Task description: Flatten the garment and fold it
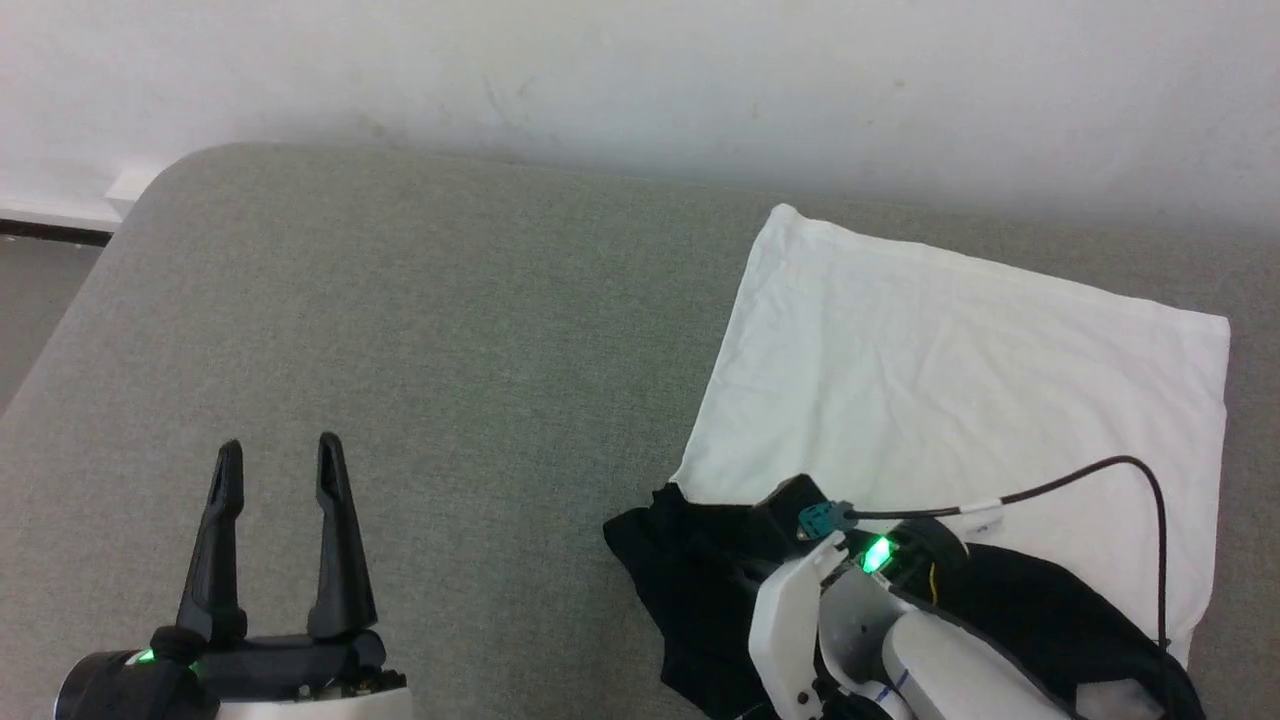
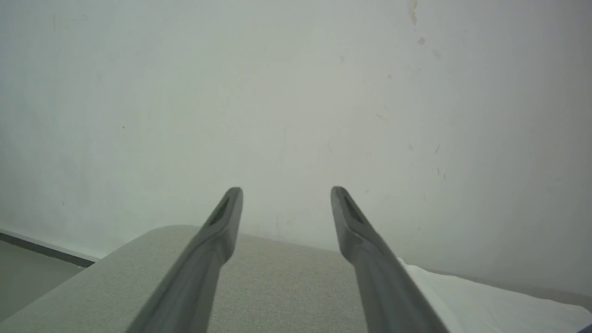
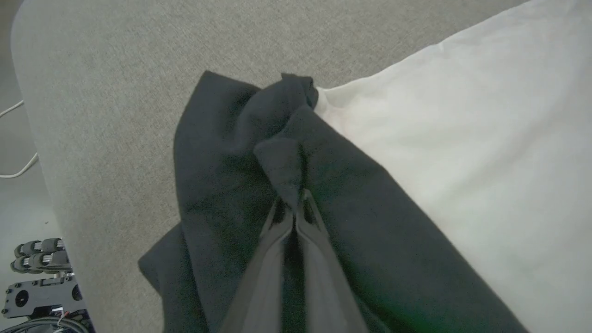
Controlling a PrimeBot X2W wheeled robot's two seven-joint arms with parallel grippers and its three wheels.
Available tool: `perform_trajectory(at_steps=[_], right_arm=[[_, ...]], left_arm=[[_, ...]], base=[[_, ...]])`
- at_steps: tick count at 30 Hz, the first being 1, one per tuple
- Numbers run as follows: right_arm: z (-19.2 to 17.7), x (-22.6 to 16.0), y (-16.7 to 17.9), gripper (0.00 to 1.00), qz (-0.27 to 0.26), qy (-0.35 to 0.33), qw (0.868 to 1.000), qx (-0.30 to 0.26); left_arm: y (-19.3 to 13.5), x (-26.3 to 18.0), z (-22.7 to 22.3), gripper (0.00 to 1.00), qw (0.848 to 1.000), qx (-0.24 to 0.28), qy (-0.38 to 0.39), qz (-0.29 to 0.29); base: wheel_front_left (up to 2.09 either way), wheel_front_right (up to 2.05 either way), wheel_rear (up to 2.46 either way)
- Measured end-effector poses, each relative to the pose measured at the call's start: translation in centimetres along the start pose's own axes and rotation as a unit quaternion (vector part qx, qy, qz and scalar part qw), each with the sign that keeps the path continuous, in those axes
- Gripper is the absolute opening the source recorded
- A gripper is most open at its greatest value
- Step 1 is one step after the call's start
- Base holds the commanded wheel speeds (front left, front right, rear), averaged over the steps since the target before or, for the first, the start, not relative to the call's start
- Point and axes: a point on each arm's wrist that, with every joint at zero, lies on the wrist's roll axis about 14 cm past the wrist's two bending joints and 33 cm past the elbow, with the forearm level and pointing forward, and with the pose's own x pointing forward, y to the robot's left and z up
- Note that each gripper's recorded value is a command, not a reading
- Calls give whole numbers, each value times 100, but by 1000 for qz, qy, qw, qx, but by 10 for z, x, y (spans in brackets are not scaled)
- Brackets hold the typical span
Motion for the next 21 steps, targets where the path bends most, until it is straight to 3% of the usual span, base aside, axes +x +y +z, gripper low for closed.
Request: perform_trajectory(at_steps=[2,4,5,6,7,15,21], right_arm=[[-12,3,0,2,-2,23,1000,-3],[-21,4,-2,24,-7,39,999,1],[-23,5,-2,44,-10,42,999,4],[-24,5,-2,93,-10,40,999,6],[-22,5,-1,100,-10,35,999,9],[19,-8,-13,100,-28,-66,996,62],[49,-61,-74,100,-120,-181,970,108]], left_arm=[[1,-1,0,100,1000,0,0,2],[1,-2,1,100,1000,-2,-1,2],[0,-2,1,100,1000,-2,-2,2],[0,-2,1,100,1000,-3,-1,1],[-1,-2,1,100,1000,-4,-1,0],[-11,2,2,100,1000,-15,-7,-17],[-31,8,1,100,998,-29,-10,-47]], base=[[0,0,0],[0,0,0],[0,0,0],[0,0,0],[0,0,0],[0,0,0],[0,0,0]])
